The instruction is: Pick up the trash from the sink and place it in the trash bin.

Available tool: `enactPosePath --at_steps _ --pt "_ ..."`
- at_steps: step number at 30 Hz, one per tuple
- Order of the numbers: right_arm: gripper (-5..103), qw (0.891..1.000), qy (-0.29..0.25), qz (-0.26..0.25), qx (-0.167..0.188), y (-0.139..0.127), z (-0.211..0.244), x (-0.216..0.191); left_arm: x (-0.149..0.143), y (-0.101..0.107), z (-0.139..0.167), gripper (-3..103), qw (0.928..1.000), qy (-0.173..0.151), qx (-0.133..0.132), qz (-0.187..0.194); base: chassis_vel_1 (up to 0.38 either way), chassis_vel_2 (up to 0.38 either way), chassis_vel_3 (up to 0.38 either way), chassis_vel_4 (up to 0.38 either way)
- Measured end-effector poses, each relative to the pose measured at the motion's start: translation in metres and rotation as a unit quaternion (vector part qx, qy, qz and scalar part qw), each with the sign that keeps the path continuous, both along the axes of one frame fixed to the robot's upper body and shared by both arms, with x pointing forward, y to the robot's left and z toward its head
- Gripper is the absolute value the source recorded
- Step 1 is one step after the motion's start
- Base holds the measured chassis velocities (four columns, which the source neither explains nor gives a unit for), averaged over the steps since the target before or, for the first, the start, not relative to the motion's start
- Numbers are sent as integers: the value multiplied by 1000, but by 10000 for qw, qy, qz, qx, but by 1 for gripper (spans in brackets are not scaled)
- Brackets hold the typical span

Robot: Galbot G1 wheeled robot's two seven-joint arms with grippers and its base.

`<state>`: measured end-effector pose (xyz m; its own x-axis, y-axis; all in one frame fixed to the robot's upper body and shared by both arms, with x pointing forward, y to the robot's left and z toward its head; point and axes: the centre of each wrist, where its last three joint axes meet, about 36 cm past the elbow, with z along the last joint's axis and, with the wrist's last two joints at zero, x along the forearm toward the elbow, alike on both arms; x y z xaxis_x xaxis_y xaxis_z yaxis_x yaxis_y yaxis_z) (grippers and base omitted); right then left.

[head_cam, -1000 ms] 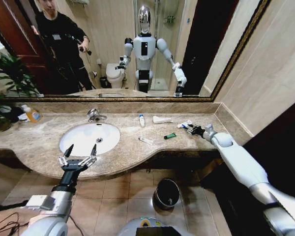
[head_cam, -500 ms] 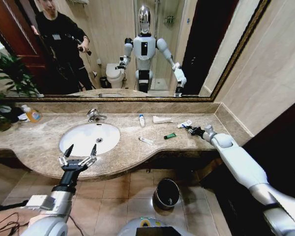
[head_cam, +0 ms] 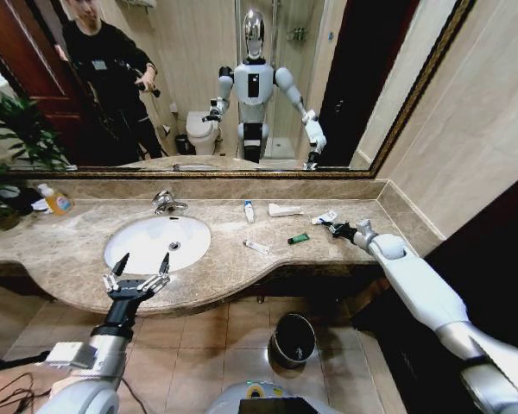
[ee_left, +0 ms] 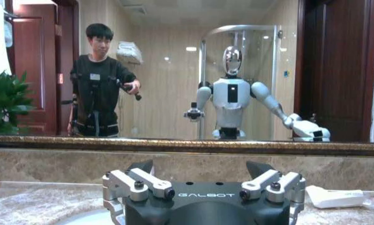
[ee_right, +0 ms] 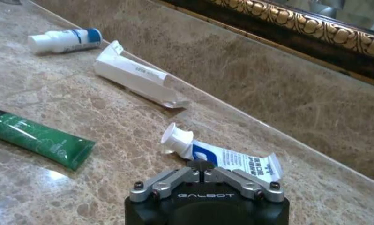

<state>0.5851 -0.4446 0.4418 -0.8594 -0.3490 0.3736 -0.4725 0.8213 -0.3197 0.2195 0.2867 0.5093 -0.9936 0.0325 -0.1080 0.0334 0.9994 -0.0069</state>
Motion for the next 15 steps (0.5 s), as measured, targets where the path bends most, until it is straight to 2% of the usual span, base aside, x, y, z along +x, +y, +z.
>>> enactPosePath --at_steps 2,3,4,6,7,11,13,15 --pt "-3 10000 -38 -48 -53 -1 1 0 0 0 0 100 10000 -1 0 0 0 0 0 0" --pt "2 9999 -40 -51 -77 -2 1 -1 0 0 0 100 10000 0 0 0 0 0 0 0" --pt "2 9999 -40 -51 -77 -2 1 -1 0 0 0 100 10000 0 0 0 0 0 0 0" --pt "13 9999 -17 8 -121 -4 3 -1 0 0 0 100 10000 0 0 0 0 0 0 0" --pt "13 9999 -17 8 -121 -4 3 -1 0 0 0 100 10000 0 0 0 0 0 0 0" --pt "34 9994 110 298 -169 -12 6 -1 0 0 0 100 10000 0 0 0 0 0 0 0" --pt "34 9992 119 336 -156 -13 6 -1 0 0 0 100 10000 0 0 0 0 0 0 0" --pt "45 9994 104 333 0 -9 4 -1 0 0 0 100 10000 0 0 0 0 0 0 0"
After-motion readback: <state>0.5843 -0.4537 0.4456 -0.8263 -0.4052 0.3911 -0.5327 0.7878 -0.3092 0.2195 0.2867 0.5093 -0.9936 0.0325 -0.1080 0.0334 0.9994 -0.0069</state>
